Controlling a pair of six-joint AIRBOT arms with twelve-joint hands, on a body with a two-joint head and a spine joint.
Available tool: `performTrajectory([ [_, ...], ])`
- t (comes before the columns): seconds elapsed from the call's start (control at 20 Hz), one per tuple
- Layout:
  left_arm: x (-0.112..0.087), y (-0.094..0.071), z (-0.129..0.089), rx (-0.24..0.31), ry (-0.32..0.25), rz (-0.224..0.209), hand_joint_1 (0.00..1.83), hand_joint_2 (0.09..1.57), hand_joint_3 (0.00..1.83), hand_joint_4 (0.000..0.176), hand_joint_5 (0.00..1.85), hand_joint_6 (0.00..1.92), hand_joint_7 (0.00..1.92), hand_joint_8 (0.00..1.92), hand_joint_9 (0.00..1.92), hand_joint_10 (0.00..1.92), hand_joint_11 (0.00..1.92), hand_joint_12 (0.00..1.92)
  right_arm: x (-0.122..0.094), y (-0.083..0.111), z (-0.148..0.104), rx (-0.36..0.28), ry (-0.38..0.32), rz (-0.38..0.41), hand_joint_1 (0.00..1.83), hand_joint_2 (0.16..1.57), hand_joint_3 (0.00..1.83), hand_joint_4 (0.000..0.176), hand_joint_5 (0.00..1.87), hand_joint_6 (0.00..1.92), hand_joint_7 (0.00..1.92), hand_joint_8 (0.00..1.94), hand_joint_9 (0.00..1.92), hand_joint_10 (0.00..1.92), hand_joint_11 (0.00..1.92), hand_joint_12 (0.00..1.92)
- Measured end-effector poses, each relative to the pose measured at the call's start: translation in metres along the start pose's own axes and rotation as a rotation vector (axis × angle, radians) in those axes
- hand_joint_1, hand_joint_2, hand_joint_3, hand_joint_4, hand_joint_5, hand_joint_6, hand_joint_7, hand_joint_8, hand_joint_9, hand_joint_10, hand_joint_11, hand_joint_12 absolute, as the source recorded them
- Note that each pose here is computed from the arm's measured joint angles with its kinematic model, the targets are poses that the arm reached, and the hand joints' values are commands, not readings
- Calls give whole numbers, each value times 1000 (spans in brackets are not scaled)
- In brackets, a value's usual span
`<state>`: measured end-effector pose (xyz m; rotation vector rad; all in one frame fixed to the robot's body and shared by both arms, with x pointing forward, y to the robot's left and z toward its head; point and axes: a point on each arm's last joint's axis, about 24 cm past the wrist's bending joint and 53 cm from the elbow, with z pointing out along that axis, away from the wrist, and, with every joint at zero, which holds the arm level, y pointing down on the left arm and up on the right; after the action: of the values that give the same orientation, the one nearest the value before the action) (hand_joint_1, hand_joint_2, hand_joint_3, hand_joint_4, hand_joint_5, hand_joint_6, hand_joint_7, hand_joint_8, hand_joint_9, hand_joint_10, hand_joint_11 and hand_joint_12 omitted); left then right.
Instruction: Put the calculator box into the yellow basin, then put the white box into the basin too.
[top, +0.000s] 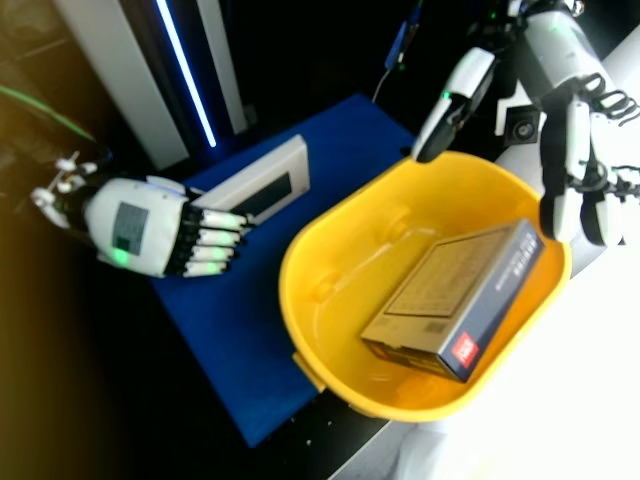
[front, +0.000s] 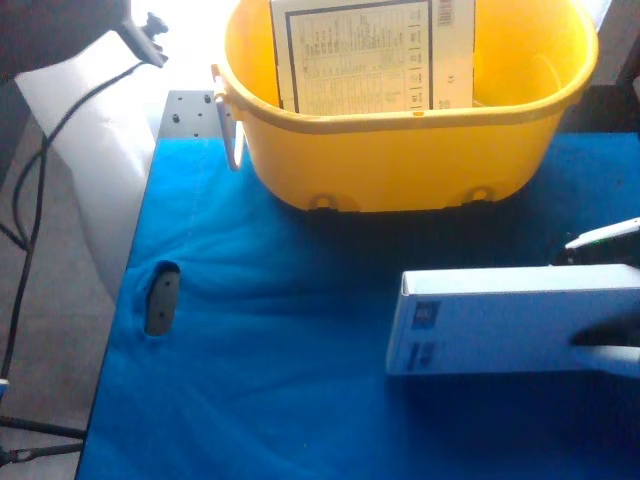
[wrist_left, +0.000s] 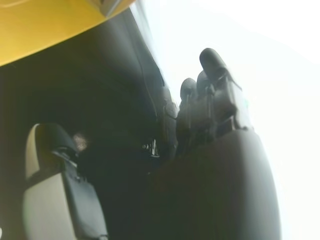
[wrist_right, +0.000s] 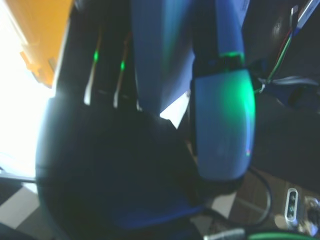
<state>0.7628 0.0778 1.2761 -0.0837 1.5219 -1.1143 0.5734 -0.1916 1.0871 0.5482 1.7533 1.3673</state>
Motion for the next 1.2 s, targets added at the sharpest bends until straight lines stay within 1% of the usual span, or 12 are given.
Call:
performTrajectory([
  [0.1, -18, -11, -17, 41, -42, 2, 531, 1030, 26, 11, 384, 12, 244, 1, 177, 46, 0, 813, 1, 11, -2, -21, -4, 14, 1370, 1131, 1, 0, 880, 1109, 943, 1017, 899, 1259, 769, 1438],
  [0.15, -34, -24, -25, 75, -74, 15, 434, 1070, 18, 15, 371, 3, 334, 21, 298, 90, 0, 1141, -2, 25, -5, -55, -16, 16, 1369, 1137, 2, 0, 879, 1091, 916, 1069, 889, 1288, 792, 1433],
  [0.25, -72, -63, -43, 181, -165, 42, 449, 1186, 24, 0, 381, 4, 401, 22, 369, 113, 0, 1355, -12, 50, -11, -125, -45, 13, 1371, 1123, 1, 0, 909, 1115, 943, 974, 917, 1208, 801, 1346],
  [0.35, -106, -96, -63, 289, -263, 69, 357, 1239, 21, 0, 386, 5, 409, 13, 398, 135, 0, 1431, -20, 63, -14, -163, -64, -1, 1381, 1088, 0, 0, 969, 1016, 1062, 781, 964, 1134, 814, 1308],
  [0.4, -116, -105, -69, 309, -294, 97, 325, 1278, 30, 0, 387, 5, 405, 10, 413, 144, 0, 1439, -23, 67, -15, -176, -71, -6, 1373, 1109, 4, 0, 957, 1046, 1026, 846, 868, 1255, 820, 1294],
  [0.5, -124, -109, -75, 306, -312, 138, 386, 1275, 10, 0, 425, 17, 452, 20, 423, 156, 0, 1410, -26, 75, -17, -198, -79, -9, 1381, 1090, 0, 0, 967, 1014, 1056, 789, 971, 1131, 809, 1307],
  [0.55, -126, -112, -77, 312, -318, 141, 424, 1244, 0, 0, 429, 16, 450, 16, 424, 158, 0, 1385, -28, 81, -19, -217, -87, -11, 1373, 1109, 4, 0, 956, 1046, 1025, 847, 870, 1254, 818, 1295],
  [0.75, -148, -115, -87, 309, -383, 167, 459, 1227, 0, 0, 408, 8, 403, 3, 401, 165, 0, 1414, -42, 108, -22, -309, -128, -38, 1380, 1093, 0, 0, 974, 1010, 1044, 810, 953, 1152, 809, 1305],
  [0.85, -162, -110, -91, 272, -424, 195, 487, 1225, 0, 0, 410, 6, 417, 7, 400, 162, 0, 1407, -50, 127, -26, -378, -161, -61, 1373, 1109, 4, 0, 956, 1046, 1025, 847, 870, 1254, 818, 1296],
  [0.95, -172, -104, -91, 232, -449, 226, 492, 1239, 0, 0, 414, 6, 435, 10, 412, 165, 0, 1444, -54, 139, -28, -422, -183, -76, 1381, 1090, 0, 0, 967, 1014, 1056, 789, 971, 1131, 809, 1307],
  [1.0, -176, -101, -91, 213, -454, 241, 547, 1222, 0, 0, 413, 5, 433, 8, 393, 156, 0, 1435, -57, 147, -27, -449, -197, -82, 1373, 1109, 4, 0, 956, 1046, 1025, 847, 870, 1254, 818, 1296],
  [1.2, -177, -88, -81, 159, -438, 240, 550, 1227, 0, 0, 379, 8, 458, 14, 410, 161, 0, 1458, -76, 171, -27, -534, -257, -140, 1380, 1093, 0, 0, 974, 1010, 1044, 810, 953, 1152, 809, 1305],
])
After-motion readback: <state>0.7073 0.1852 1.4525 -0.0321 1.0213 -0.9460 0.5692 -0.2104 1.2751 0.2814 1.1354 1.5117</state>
